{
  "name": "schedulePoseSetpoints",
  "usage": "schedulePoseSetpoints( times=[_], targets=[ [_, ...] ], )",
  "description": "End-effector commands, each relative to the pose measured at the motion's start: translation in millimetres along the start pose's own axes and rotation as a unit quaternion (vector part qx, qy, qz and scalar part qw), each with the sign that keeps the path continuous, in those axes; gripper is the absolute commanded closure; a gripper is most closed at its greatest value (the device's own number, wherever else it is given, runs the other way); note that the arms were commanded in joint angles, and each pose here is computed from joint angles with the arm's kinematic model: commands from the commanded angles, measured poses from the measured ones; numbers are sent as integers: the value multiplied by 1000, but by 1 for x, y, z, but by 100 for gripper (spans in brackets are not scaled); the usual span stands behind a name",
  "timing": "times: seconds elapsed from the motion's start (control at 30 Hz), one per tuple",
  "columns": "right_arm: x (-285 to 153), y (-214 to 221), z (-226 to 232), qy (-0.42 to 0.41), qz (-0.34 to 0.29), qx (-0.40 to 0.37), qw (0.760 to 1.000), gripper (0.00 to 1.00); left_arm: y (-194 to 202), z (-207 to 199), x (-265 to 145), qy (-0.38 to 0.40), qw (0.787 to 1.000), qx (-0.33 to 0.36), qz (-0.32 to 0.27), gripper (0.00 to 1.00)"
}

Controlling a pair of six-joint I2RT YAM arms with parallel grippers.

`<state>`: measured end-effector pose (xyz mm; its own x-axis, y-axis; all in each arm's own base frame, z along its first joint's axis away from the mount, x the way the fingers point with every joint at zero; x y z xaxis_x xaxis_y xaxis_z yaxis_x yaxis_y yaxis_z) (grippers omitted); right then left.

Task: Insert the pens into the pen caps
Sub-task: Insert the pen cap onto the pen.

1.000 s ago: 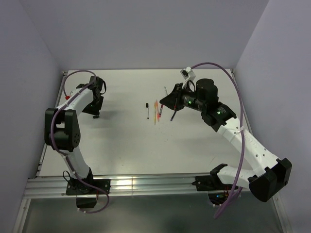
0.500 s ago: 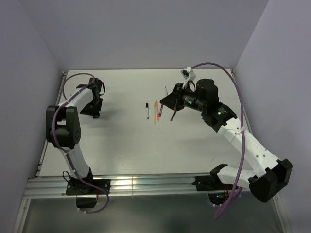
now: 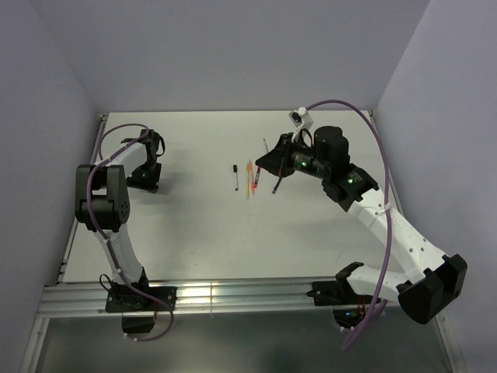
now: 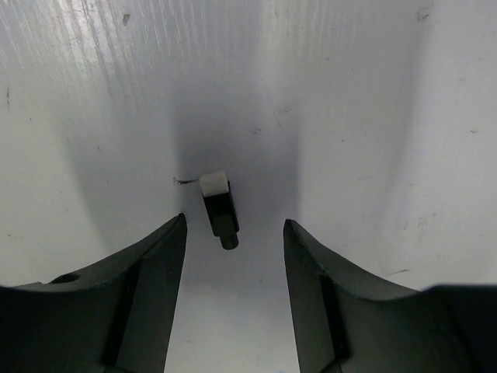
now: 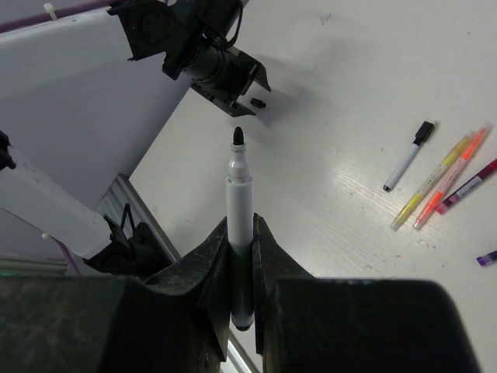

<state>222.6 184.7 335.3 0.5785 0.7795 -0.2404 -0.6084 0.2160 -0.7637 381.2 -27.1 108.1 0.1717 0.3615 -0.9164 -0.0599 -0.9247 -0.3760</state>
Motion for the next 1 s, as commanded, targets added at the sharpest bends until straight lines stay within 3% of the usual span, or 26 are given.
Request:
schedulePoseSetpoints(
  times=[0.0, 0.4, 0.8, 0.97],
  targets=[
    [-5, -3, 4, -6, -17, -8, 1000, 100, -3, 0, 5, -3, 1000, -6, 2, 43],
    [-5, -3, 4, -6, -16, -9, 1000, 100, 2, 2, 22, -28, 1000, 0, 11, 58],
    [-4, -2, 3, -6, -11, -9, 1000, 100, 7, 9, 42, -53, 998, -1, 41, 56],
    [-4, -3, 3, -7, -11, -11, 1000, 100, 11, 10, 50, -56, 997, 5, 56, 61]
  ],
)
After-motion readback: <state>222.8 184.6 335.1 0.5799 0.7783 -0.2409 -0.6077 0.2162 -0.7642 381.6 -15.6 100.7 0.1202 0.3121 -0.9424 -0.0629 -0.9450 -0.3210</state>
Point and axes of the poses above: each gripper's point midway between its finger pads, its own x axis out along the fingers, its own z axis along the line the jaws close on, y = z × x, the point moved 9 cm from there along -x, back along the fingers, and after that the axes turned 4 degrees about x, right-handed, at the moved point
